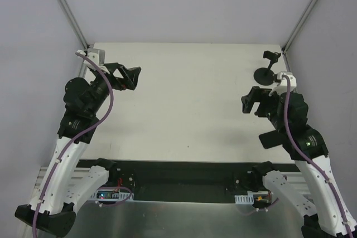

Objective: Place the phone on the phone stand

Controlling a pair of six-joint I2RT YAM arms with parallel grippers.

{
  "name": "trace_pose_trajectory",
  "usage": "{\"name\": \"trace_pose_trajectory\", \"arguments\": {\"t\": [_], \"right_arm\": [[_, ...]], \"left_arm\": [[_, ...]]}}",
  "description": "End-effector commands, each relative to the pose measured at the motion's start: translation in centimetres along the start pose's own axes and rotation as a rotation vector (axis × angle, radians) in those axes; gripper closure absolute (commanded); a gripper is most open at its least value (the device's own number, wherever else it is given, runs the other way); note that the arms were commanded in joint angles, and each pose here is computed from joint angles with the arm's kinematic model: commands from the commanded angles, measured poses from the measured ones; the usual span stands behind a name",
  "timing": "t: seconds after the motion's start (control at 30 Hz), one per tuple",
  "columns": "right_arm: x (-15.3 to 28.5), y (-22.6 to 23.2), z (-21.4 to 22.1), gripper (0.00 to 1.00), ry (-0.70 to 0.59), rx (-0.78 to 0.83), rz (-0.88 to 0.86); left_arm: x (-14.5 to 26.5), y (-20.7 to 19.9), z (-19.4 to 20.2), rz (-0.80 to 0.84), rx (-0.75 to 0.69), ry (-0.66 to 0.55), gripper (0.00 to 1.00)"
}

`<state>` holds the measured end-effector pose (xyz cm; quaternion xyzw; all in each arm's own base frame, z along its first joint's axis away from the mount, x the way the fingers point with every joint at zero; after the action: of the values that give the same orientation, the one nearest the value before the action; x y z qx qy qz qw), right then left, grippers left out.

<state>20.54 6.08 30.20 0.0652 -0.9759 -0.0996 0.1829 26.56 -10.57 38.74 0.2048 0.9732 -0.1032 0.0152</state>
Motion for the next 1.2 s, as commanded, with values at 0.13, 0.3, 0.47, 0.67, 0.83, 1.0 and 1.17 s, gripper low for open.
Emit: {"name": "trace_pose_trajectory", "arguments": {"t": [0.13,0.3,0.47,0.67,0.83,1.0,1.17], "right_arm": [[-3.7,2.0,-0.3,0.04,0.092,-0.055,-0.027],[-6.9,2.9,-1.9,0.04,0.124,-0.16,-0.034],[-11.1,0.8,-5.0,0.04,0.039,-0.414,0.007],[-16.3,-6.9,-8.2,0.04,-0.149,-0.763,0.133],[-20.5,-11.9,-9.3,0.04,-0.179,-0.956,0.186],[-25.3,-15.6,-9.5,0.04,-0.166,-1.081,0.245],[-29.0,-17.5,-9.4,0.04,-0.173,-1.11,0.265]], "left_arm": [[-1.0,-0.8,-1.1,0.029,-0.016,-0.016,0.01],[-1.6,-1.0,-0.2,0.043,0.005,0.016,0.01],[-2.2,-1.9,0.3,0.096,0.058,0.05,0.01],[-2.5,-3.1,0.6,0.164,0.109,0.08,0.01],[-2.8,-3.3,1.0,0.177,0.123,0.095,0.01],[-3.0,-2.6,0.9,0.167,0.155,0.094,0.01],[-3.7,-1.9,1.4,0.197,0.247,0.12,0.01]]}}
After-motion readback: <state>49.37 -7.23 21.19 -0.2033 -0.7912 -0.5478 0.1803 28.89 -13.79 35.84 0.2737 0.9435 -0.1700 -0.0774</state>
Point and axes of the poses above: each gripper's point midway between its finger pads, its own x axis back along the fingers, its own y axis along the line the jaws close on, z = x × y, the point moved 2 cm from there along x, back along the fingers, and after that the axes turned 3 degrees about -x, right-handed, at the moved point
